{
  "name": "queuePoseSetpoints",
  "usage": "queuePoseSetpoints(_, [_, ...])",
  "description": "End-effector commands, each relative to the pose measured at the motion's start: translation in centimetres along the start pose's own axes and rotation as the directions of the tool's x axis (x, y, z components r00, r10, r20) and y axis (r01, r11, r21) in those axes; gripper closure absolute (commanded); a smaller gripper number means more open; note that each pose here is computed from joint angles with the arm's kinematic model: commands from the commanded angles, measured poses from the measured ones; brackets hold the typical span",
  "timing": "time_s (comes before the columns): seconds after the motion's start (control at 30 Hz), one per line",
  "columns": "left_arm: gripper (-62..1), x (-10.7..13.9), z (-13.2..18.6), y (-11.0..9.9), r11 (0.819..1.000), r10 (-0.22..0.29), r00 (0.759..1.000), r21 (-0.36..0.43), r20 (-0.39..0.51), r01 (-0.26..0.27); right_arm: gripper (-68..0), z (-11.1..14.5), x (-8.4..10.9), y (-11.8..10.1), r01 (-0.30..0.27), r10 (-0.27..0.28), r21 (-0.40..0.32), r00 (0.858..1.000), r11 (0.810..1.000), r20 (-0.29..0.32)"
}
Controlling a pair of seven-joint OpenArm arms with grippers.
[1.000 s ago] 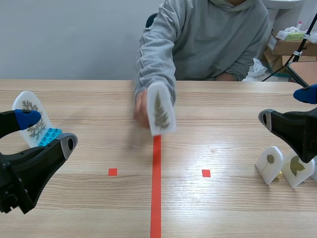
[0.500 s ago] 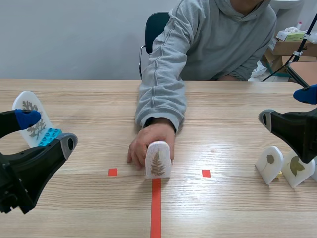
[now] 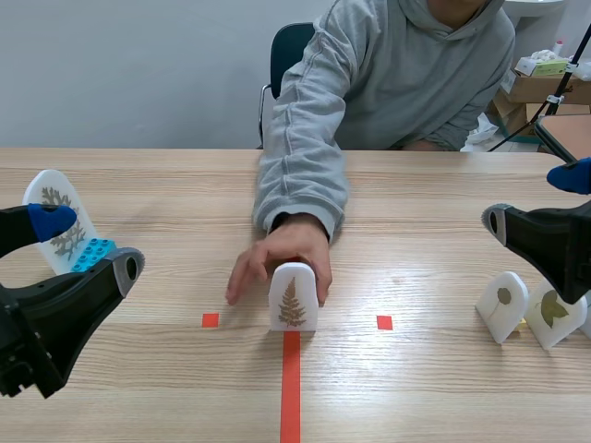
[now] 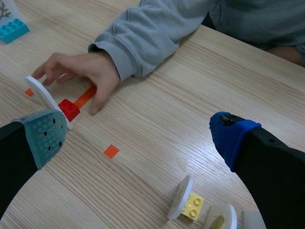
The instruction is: Do the leaf sorting experiment
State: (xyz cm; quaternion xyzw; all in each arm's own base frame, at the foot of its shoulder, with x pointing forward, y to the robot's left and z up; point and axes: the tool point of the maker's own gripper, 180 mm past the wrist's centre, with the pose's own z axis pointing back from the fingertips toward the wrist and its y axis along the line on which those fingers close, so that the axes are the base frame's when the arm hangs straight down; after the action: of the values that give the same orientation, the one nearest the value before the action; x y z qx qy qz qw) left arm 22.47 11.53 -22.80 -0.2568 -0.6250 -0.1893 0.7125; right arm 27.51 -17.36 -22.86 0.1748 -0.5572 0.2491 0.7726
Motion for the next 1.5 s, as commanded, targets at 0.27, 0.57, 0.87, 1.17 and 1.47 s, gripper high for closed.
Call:
queuePoseSetpoints(0.27, [-62.3,0.65,-0.17,-0.35,1.000,0.009,1.000,-0.010,0.030,-0.009,-62.1,0.19,1.20,-0.40,-0.017,0.017,0.000,0.999,1.000,0.036])
queuePoseSetpoints(0.57, [-62.3,0.65,-0.17,-0.34,1.000,0.009,1.000,-0.010,0.030,-0.009,-62.1,0.16,1.12,-0.36,-0.012,0.012,-0.001,0.999,1.000,0.035])
queuePoseSetpoints(0.87, [-62.3,0.77,-0.16,-0.33,1.000,0.009,0.999,-0.009,0.036,-0.008,-62.2,0.17,1.12,-0.36,-0.013,0.013,-0.001,0.999,1.000,0.035])
queuePoseSetpoints(1.17, [-62.3,0.86,-0.16,-0.33,1.000,0.009,0.999,-0.009,0.041,-0.009,-62.1,0.17,1.10,-0.40,-0.017,0.017,-0.001,0.999,1.000,0.031])
queuePoseSetpoints(1.47, [-62.3,0.86,-0.16,-0.33,1.000,0.009,0.999,-0.009,0.041,-0.008,-62.1,0.17,1.06,-0.42,-0.019,0.019,-0.002,0.999,1.000,0.029])
